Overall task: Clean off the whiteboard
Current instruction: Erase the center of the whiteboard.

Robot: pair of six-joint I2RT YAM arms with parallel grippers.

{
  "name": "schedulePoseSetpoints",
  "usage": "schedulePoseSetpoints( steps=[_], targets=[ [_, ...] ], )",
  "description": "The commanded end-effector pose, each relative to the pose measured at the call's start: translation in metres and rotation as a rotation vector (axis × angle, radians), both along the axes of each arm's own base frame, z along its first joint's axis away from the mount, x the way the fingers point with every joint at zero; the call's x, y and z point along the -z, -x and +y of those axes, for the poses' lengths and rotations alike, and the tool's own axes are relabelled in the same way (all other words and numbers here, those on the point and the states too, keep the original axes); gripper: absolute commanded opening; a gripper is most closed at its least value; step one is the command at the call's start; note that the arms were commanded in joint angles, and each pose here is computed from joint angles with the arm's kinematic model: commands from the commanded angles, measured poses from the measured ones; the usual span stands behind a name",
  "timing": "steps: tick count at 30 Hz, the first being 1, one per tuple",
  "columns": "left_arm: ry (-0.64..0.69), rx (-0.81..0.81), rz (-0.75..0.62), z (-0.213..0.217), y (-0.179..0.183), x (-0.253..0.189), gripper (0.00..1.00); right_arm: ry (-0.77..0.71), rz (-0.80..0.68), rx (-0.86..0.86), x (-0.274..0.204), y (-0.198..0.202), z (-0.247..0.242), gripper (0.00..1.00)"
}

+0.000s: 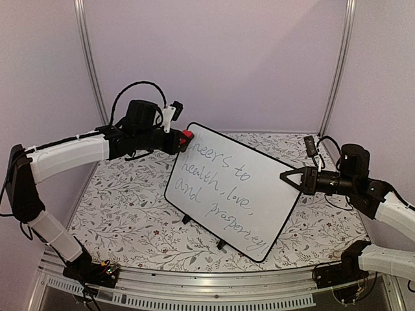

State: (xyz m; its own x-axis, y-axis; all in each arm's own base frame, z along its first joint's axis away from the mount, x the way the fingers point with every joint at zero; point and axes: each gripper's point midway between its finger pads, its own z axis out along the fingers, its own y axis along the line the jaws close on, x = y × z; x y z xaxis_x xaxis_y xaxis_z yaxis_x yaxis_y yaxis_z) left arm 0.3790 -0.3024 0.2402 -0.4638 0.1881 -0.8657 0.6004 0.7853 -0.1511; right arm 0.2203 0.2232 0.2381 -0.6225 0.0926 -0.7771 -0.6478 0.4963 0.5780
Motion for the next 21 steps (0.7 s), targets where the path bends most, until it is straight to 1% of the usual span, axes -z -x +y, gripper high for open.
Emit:
schedulePoseSetpoints(
  steps=[1, 4, 7, 19, 21],
  targets=[
    [-0.017, -0.011, -0.038, -0.005, -0.009, -0.015, 0.19, 0.037, -0.04, -0.048, -0.005, 0.006, 0.005, 0.0],
    [-0.033, -0.021, -0.046, -0.004, -0.013, -0.02, 0.19, 0.056, -0.048, -0.047, -0.01, 0.004, 0.007, 0.0],
    [-0.021, -0.016, -0.051, -0.005, -0.01, -0.024, 0.19, 0.077, -0.061, -0.045, -0.013, 0.001, 0.008, 0.0],
    [-0.063, -0.029, -0.022, -0.007, -0.012, -0.001, 0.16, 0.105, -0.069, -0.051, -0.015, 0.0, 0.01, 0.0],
    [-0.084, -0.058, -0.023, -0.003, -0.016, 0.004, 0.16, 0.107, -0.065, -0.052, -0.013, 0.0, 0.01, 0.0]
  ],
)
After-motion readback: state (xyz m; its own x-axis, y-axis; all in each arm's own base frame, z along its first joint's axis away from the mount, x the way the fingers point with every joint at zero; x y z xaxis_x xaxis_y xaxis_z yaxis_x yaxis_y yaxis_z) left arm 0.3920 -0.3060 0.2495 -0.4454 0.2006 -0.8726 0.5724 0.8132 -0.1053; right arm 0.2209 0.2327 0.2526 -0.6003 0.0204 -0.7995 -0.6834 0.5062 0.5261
